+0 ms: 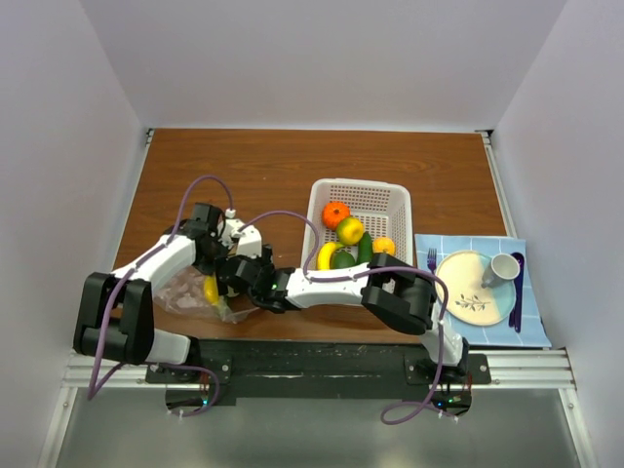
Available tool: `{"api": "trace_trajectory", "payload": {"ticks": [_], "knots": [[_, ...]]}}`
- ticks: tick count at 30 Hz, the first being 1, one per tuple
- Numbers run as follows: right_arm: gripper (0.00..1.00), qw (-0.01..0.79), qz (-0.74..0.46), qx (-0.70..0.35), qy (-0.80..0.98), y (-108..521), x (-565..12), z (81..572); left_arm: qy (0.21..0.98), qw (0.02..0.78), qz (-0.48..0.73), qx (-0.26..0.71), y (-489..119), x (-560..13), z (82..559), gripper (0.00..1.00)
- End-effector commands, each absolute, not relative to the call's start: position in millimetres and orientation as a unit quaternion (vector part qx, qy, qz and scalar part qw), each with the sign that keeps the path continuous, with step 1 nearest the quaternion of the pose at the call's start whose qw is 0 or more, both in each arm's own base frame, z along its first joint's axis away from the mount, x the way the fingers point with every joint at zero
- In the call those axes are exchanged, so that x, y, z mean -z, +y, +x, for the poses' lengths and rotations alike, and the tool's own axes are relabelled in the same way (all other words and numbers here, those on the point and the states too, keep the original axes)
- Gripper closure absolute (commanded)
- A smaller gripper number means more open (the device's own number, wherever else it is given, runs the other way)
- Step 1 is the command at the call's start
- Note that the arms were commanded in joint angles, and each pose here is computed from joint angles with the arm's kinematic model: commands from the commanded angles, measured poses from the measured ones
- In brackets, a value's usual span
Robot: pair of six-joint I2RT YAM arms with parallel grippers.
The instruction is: Open the zip-top bag and remove the fake food
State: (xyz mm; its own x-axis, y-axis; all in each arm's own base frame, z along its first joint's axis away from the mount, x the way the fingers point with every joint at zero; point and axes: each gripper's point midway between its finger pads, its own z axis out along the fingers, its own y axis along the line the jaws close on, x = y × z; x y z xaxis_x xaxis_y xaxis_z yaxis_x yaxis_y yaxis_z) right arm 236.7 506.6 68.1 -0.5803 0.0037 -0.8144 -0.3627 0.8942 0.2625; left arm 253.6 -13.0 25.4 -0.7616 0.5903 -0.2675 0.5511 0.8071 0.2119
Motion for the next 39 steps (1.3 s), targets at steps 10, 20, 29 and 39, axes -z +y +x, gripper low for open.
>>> {"api": "trace_trajectory", "payload": {"ticks": [10,20,29,39], "knots": [[0.03,0.488,-0.059,-0.108,0.864,430.6,-60.5,249.6,0.943,0.131,0.302,-0.042,-4.0,-15.3,240.4,1.0],[0.36,0.491,-0.097,-0.132,0.856,425.6,-77.2,238.8,0.95,0.125,0.279,-0.061,18.5,-7.7,246.8,1.0],[0.78,0.491,-0.175,-0.15,0.84,443.7,-108.5,201.0,0.952,0.116,0.265,-0.095,39.8,8.6,250.2,1.0],[0.71,0.538,-0.157,-0.162,0.812,390.0,-218.6,201.6,0.956,0.111,0.253,-0.1,44.7,17.1,257.3,1.0]]}}
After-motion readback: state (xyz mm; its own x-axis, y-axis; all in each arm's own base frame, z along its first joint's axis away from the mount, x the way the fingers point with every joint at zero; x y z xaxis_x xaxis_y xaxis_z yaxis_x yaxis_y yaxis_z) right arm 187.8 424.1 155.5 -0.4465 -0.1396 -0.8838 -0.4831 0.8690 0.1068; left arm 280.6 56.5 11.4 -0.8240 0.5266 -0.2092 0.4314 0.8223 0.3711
